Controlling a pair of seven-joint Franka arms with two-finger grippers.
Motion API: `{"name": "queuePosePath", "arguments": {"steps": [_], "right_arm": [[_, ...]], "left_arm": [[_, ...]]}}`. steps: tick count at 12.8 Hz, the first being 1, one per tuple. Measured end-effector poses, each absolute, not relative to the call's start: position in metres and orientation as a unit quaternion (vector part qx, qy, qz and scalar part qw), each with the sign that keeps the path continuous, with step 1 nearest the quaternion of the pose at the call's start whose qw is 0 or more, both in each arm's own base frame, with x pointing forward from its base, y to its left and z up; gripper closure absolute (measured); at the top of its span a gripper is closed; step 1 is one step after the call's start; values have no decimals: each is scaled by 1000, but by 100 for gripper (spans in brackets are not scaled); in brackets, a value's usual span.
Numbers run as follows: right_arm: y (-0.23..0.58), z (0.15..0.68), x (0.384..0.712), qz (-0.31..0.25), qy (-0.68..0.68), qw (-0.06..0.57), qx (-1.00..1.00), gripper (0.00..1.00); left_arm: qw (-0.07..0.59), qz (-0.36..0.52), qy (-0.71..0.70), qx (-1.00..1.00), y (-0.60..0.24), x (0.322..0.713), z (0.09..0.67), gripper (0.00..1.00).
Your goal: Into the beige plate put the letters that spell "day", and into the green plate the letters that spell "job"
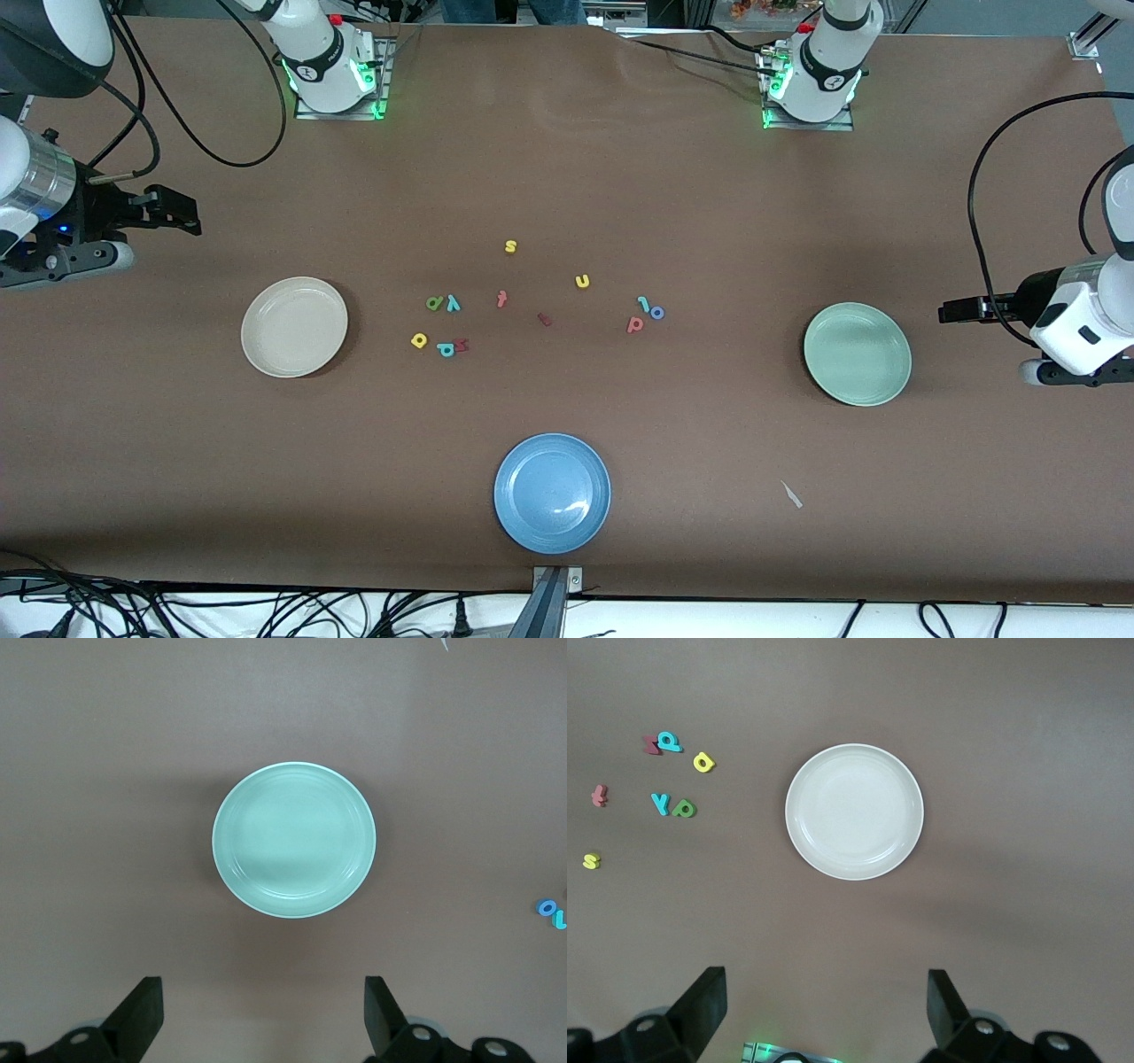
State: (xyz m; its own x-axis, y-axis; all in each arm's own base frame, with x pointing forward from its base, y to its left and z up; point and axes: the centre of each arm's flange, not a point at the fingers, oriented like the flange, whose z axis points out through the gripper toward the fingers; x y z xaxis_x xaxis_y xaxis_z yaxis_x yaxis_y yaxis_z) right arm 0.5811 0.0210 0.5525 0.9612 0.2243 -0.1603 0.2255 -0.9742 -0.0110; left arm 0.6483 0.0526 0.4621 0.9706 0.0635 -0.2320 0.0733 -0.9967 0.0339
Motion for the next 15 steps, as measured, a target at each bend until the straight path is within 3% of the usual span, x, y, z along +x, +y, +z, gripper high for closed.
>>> {"name": "queuePosePath", "arguments": {"steps": [6, 10, 15], "right_arm": [[41, 542, 589, -72, 114, -9, 991, 0], [97, 531, 593, -61, 99, -3, 993, 0], [150, 501, 601, -40, 70, -27, 996, 0]], "left_arm": [[21, -116, 35, 992, 52, 648, 462, 0], [19, -118, 46, 992, 44, 649, 461, 0], [24, -142, 79, 986, -13, 647, 437, 0]]}}
